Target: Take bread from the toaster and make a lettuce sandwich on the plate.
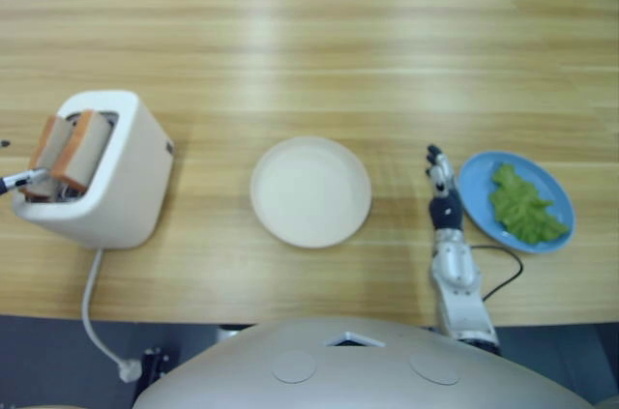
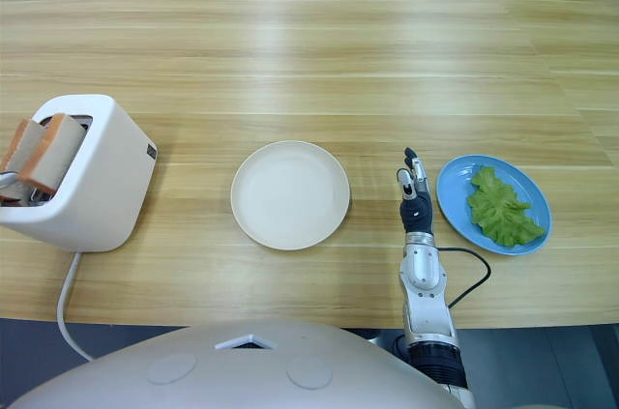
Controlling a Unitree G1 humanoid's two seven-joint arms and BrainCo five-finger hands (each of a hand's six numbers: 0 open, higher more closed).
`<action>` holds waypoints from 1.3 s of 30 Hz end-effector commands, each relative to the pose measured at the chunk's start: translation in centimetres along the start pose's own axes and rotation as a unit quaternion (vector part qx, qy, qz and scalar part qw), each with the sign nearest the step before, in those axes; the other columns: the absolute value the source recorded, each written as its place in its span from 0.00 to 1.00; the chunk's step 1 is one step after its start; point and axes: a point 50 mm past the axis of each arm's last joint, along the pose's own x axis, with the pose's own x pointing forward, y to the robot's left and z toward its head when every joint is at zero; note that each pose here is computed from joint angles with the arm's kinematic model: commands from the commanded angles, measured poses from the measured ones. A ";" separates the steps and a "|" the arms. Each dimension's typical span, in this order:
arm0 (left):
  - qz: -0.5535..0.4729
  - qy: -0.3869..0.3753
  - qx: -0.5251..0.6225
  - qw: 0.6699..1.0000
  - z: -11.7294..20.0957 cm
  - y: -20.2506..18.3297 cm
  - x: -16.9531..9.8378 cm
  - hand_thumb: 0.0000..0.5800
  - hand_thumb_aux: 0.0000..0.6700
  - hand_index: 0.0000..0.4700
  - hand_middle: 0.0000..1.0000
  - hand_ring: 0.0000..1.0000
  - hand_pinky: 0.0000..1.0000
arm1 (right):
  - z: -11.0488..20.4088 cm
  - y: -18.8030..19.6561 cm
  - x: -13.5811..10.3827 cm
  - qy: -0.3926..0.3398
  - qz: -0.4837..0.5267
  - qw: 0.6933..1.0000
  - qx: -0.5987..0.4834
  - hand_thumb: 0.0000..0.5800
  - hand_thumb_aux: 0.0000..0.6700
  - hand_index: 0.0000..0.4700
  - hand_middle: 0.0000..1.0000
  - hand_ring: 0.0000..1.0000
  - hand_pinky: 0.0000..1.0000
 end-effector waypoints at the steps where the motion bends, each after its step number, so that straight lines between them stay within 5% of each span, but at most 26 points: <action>1: -0.010 0.011 0.004 1.000 -0.6 0.1 0.0 0.00 0.00 0.00 0.00 0.00 0.00 | -0.3 -0.2 -0.2 0.009 -0.002 1.000 -0.001 0.00 0.00 0.00 0.00 0.00 0.00; 11: -0.031 -0.018 0.000 0.999 0.7 -1.0 -0.2 0.05 0.02 0.02 0.00 0.00 0.00 | -0.2 -0.3 -0.2 0.008 -0.002 1.000 -0.004 0.00 0.00 0.00 0.00 0.00 0.00; 12: -0.035 -0.023 -0.002 0.999 1.0 -1.2 -0.2 0.63 0.39 0.38 0.00 0.00 0.00 | -0.2 -0.4 -0.2 0.008 -0.002 1.000 -0.004 0.00 0.00 0.00 0.00 0.00 0.00; 14: -0.036 -0.032 -0.003 0.999 1.4 -1.4 -0.3 0.63 0.39 0.38 0.00 0.00 0.00 | -0.3 -0.4 -0.2 0.009 -0.002 1.000 -0.005 0.00 0.00 0.00 0.00 0.00 0.00; 15: -0.037 -0.036 -0.003 0.999 1.5 -1.5 -0.4 0.89 0.67 0.66 0.00 0.00 0.00 | -0.3 -0.4 -0.2 0.011 -0.003 1.000 -0.004 0.00 0.00 0.00 0.00 0.00 0.00; 17: -0.037 -0.040 -0.003 0.999 1.7 -1.4 -0.3 0.96 0.81 0.79 0.00 0.00 0.00 | -0.4 -0.5 -0.3 0.013 -0.004 1.000 -0.003 0.00 0.00 0.00 0.00 0.00 0.00; 20: -0.034 -0.040 -0.004 0.999 1.6 -1.3 -0.4 1.00 1.00 0.97 0.00 0.00 0.00 | -0.4 -0.5 -0.4 0.014 -0.004 1.000 -0.003 0.00 0.00 0.00 0.00 0.00 0.00; 39: -0.002 -0.056 -0.030 0.998 2.1 -0.6 0.0 1.00 1.00 0.98 0.00 0.00 0.00 | -0.6 -0.6 -0.7 0.020 -0.008 1.000 -0.003 0.00 0.00 0.00 0.00 0.00 0.00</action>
